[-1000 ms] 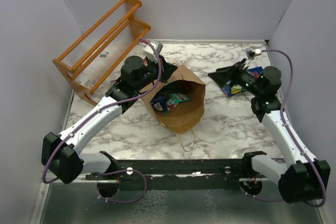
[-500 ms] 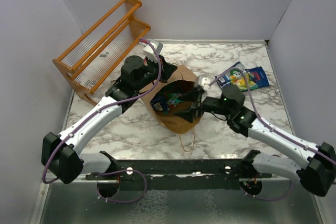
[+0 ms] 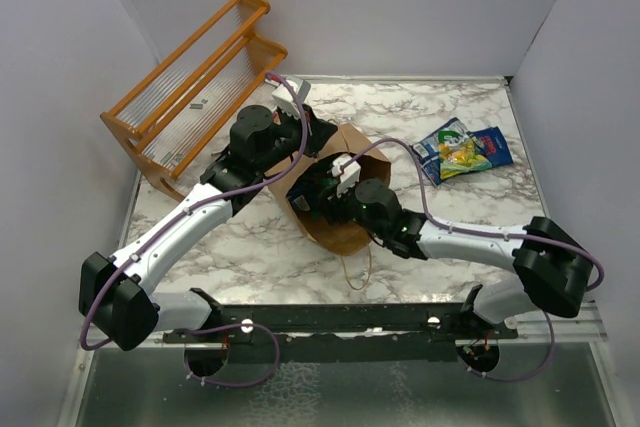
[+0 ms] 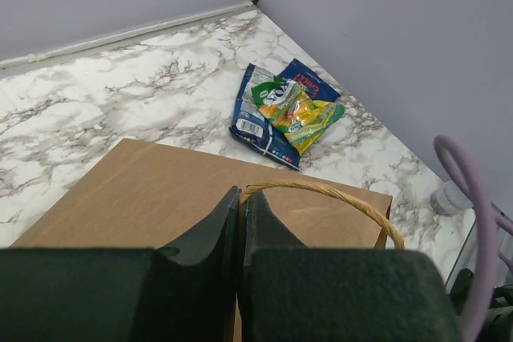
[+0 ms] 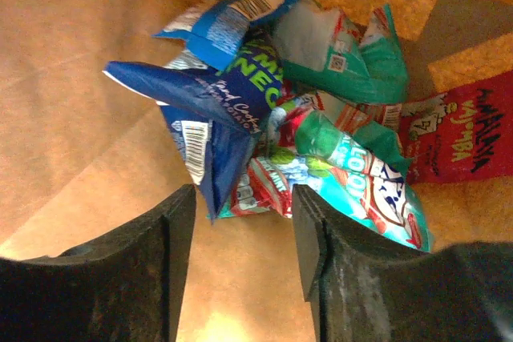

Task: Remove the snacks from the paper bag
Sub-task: Take out the snack from the paper bag.

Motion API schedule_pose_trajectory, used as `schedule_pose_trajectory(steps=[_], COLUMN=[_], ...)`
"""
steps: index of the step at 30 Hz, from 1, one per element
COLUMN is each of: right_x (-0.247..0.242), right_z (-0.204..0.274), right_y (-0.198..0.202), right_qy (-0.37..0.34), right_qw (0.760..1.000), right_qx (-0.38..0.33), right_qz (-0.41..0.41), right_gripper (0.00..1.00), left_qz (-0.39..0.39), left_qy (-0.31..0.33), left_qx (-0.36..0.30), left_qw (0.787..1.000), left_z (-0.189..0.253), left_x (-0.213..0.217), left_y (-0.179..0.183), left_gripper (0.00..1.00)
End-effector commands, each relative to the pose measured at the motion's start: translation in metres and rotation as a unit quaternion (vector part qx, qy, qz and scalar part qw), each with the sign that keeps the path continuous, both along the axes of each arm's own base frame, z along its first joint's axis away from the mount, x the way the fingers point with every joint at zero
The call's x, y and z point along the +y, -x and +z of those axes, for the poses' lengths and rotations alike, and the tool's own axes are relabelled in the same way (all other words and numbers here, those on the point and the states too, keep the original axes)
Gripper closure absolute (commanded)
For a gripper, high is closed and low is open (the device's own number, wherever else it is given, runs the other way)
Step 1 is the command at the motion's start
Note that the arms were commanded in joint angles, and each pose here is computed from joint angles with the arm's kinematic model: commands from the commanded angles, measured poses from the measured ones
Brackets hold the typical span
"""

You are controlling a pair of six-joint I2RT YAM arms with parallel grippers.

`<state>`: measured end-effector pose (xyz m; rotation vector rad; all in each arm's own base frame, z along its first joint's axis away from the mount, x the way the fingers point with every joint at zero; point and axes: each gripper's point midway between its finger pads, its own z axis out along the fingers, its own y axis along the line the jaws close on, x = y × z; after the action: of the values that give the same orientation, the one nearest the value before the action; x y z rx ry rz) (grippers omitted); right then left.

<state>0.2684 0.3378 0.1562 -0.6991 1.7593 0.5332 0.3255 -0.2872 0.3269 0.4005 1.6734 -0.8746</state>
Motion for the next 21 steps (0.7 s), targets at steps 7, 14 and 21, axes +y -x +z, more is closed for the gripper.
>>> schedule_pose_trajectory(steps=[7,14,21], right_x=[0.008,0.023,0.034], right_z=[-0.013,-0.021,-0.037], right_y=[-0.027,-0.031,-0.043], right_qy=[-0.032,-0.068,-0.069], right_qw=[0.996,0.994,0.992], right_qx=[-0.015,-0.001,0.012], right_qz=[-0.079,-0.083,-0.104], right_gripper=[0.47,0.44,0.45], left_qz=[-0.001,-0.001,0.0], left_qy=[0.01,0.009,0.009], left_qx=[-0.022,-0.021,-0.021], left_qw=[1.0,1.0,1.0], left_z=[0.022,0.021,0.02], left_x=[0.0,0.0,0.0], left_y=[0.003,0.002,0.002], left_gripper=[1.0,1.0,1.0])
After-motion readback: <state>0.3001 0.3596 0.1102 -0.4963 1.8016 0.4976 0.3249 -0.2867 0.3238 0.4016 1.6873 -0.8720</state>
